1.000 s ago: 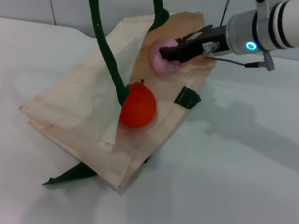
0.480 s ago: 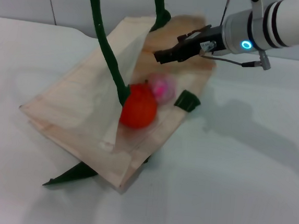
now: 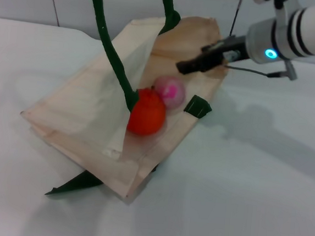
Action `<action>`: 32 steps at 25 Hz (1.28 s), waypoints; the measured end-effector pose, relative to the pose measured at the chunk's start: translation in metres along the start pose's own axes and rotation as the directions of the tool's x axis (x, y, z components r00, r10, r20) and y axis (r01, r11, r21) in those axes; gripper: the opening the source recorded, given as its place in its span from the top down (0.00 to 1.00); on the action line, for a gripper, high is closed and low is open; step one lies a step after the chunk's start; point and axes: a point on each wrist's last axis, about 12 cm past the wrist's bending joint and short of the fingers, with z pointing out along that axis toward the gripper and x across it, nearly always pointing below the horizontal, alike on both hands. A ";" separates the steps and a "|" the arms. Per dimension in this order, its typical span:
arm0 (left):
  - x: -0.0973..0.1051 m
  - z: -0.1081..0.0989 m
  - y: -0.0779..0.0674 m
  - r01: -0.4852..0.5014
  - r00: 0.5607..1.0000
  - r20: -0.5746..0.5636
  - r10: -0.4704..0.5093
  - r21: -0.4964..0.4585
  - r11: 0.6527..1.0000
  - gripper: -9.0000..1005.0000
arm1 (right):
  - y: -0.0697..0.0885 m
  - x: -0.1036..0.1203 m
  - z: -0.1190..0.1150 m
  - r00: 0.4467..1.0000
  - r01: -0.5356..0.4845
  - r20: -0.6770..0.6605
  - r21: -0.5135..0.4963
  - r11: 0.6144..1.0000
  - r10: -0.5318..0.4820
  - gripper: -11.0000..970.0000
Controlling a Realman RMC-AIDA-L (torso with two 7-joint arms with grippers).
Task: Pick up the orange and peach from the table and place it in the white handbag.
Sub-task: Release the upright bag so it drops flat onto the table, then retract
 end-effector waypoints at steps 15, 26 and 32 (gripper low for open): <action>0.013 0.001 0.010 0.056 0.998 0.006 -0.056 -0.012 0.998 0.81 | -0.049 0.057 -0.028 0.985 -0.129 -0.100 0.135 0.982 0.143 0.14; 0.016 0.014 0.011 0.112 0.992 0.044 -0.115 0.059 0.992 0.78 | -0.051 0.061 -0.029 0.983 -0.131 -0.113 0.139 0.981 0.148 0.14; 0.020 0.022 0.010 0.126 0.991 0.039 -0.131 0.108 0.986 0.56 | -0.051 0.063 -0.028 0.981 -0.121 -0.136 0.150 0.981 0.141 0.14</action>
